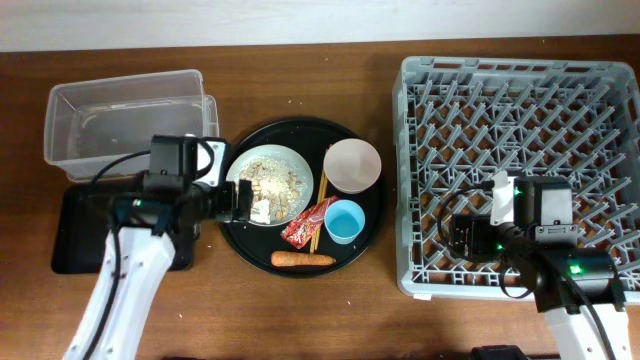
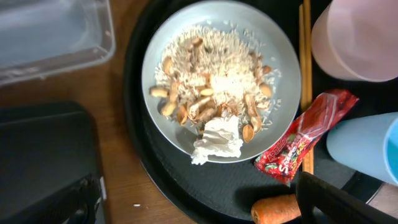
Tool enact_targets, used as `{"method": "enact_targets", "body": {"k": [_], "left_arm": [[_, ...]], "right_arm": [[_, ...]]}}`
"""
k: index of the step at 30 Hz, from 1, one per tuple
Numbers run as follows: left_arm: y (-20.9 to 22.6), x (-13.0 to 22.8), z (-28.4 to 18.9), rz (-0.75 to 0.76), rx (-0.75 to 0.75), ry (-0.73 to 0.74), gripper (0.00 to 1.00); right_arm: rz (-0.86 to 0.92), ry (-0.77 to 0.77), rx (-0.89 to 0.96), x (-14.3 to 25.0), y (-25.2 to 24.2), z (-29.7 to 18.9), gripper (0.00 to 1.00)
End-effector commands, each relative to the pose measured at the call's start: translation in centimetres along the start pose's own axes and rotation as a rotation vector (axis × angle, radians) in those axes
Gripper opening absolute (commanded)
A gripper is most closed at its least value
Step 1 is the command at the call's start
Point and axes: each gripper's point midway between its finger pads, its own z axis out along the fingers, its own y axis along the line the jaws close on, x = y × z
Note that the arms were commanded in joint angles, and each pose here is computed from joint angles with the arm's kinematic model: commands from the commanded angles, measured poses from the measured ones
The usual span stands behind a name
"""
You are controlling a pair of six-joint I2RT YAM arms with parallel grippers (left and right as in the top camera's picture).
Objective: Sort waste into correct bins and load items into the dishwasher rack
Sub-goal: 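Reach the left gripper to the plate and grasp the white tissue, then carry the tissue left and drop it into the clear plastic bin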
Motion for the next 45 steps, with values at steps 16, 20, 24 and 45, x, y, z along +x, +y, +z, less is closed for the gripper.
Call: {"method": "enact_targets", "body": {"k": [16,20,24,45], "left_arm": [[-3.0,4.5,9.4,0.066,0.049,0.300,0.67],[-3.8,4.9,9.9,0.092,0.053,0.311,0.66],[-4.0,5.7,10.8,0.124,0.022,0.344,0.56],[5.2,-12.3,0.8,-0.019,-0.268,-0.182,0.01]], "right_arm": [[0.005,-0.022,0.010,-0.7,-0.1,-0.5,0.98],[0.005,-0.018,0.010,-0.6,-0.1,-0.5,0.98],[0.005,-0.011,0.011,-0.4,-0.1,-0.5,0.98],[0.005,-0.012,0.011,-0.5,-0.1,-0.5,0.98]]}}
